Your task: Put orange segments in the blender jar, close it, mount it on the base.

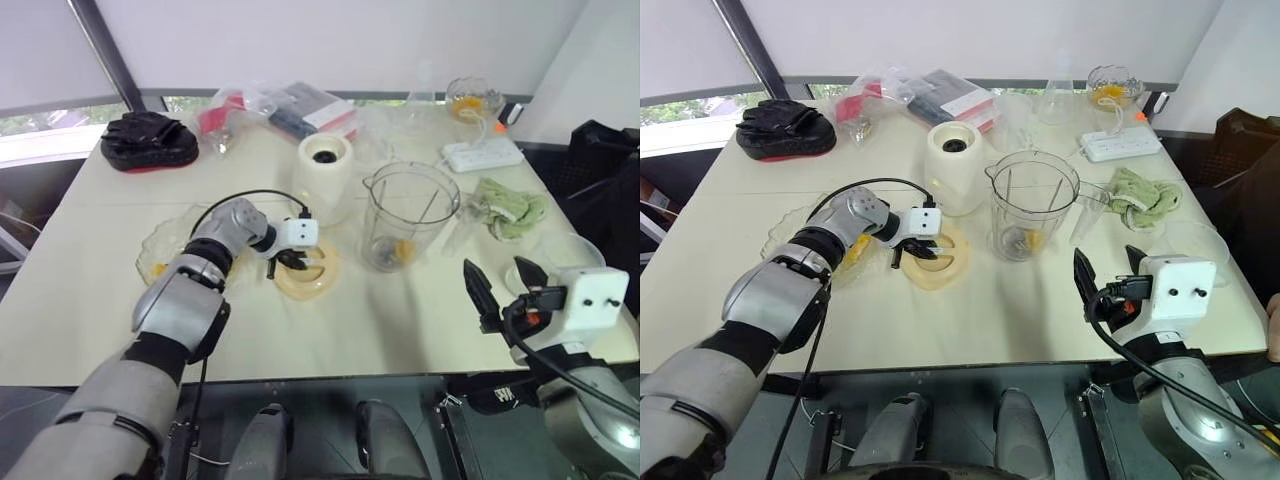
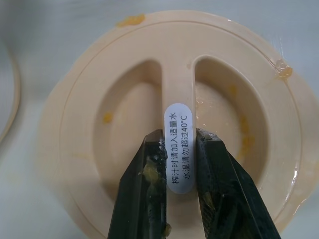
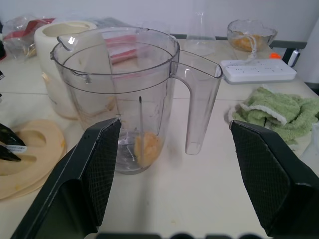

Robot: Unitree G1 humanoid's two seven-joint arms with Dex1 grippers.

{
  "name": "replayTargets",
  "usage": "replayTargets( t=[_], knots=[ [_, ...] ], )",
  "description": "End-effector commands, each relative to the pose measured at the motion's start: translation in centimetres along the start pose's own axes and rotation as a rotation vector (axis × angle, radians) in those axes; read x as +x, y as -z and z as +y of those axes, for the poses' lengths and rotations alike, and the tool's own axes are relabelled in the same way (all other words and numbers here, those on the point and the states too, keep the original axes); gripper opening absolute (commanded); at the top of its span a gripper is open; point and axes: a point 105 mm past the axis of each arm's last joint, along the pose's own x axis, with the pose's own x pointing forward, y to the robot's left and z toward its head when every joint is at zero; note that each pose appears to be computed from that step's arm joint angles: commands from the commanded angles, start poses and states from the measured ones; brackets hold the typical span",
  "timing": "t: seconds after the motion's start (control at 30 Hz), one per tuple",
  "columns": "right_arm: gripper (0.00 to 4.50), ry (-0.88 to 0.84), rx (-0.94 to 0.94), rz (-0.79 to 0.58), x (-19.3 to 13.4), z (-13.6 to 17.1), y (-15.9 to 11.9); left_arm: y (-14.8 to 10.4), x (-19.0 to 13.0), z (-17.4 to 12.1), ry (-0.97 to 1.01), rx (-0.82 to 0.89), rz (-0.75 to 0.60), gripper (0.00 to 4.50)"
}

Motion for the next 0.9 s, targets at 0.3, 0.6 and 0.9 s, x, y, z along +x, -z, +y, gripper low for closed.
replayTargets(
  t=[0.3, 0.6, 0.9],
  knots=[
    [3.64, 0.127, 0.019, -0.028, 1.6, -2.0, 0.9, -3.5, -2.7, 1.0, -0.027, 0.038, -0.292, 0.24],
    [3.64, 0.183, -0.015, -0.016, 4.9, -3.0, 3.1, -7.4, -5.8, 1.5, -0.074, 0.170, -0.476, 0.24],
    [3.64, 0.204, -0.025, -0.029, 8.5, -3.8, 4.5, -6.9, -8.5, 0.2, -0.144, 0.155, -0.483, 0.24]
  ],
)
